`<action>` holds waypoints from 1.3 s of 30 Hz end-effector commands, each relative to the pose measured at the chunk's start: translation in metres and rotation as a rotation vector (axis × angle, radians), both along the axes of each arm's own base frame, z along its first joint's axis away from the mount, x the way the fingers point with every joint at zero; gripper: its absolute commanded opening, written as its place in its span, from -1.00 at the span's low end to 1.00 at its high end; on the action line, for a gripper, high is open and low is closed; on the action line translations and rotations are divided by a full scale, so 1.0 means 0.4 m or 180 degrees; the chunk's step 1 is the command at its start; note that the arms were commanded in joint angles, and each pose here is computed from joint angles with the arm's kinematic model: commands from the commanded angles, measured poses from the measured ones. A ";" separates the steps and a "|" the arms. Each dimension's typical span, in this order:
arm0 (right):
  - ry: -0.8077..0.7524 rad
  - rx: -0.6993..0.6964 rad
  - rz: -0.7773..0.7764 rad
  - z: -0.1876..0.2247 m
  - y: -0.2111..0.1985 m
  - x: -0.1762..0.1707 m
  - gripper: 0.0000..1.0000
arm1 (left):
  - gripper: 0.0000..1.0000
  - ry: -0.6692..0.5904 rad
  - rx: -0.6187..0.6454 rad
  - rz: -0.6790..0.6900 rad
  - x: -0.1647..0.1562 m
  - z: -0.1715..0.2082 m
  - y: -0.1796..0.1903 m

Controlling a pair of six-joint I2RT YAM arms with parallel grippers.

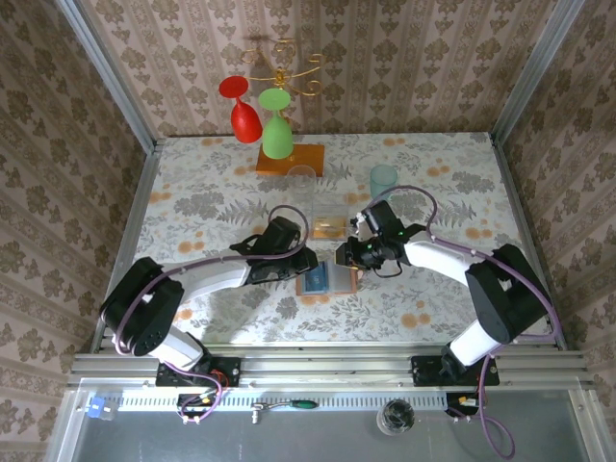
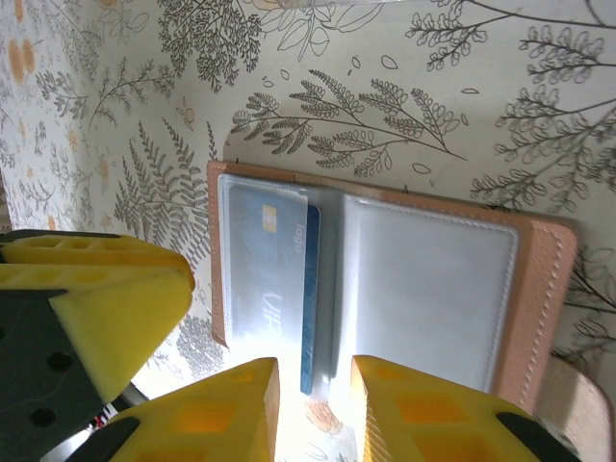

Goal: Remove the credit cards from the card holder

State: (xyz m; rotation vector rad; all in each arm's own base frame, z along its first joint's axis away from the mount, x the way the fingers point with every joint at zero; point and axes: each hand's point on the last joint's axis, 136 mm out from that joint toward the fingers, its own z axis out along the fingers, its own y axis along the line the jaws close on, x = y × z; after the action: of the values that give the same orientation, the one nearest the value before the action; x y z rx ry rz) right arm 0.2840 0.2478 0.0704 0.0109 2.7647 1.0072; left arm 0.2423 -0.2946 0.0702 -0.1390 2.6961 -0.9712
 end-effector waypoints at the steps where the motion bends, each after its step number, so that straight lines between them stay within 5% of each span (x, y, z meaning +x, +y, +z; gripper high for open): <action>1: 0.0029 0.0133 0.0030 0.011 0.039 0.021 -0.48 | -0.63 0.0032 0.0016 -0.0010 -0.009 -0.004 0.039; 15: 0.0199 0.0188 0.0088 -0.047 0.110 0.042 -0.52 | -0.66 0.0109 -0.0025 0.0040 -0.012 -0.034 0.089; 39: 0.0293 -0.0403 0.0069 -0.178 0.033 0.008 -0.54 | -0.66 0.0161 0.0008 0.0038 0.006 -0.048 0.092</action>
State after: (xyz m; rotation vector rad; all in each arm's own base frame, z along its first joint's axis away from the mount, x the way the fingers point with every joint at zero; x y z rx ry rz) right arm 0.2967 0.2739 0.0211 0.0134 2.8571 0.9707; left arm 0.2419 -0.2555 0.0483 -0.2139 2.7392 -0.9652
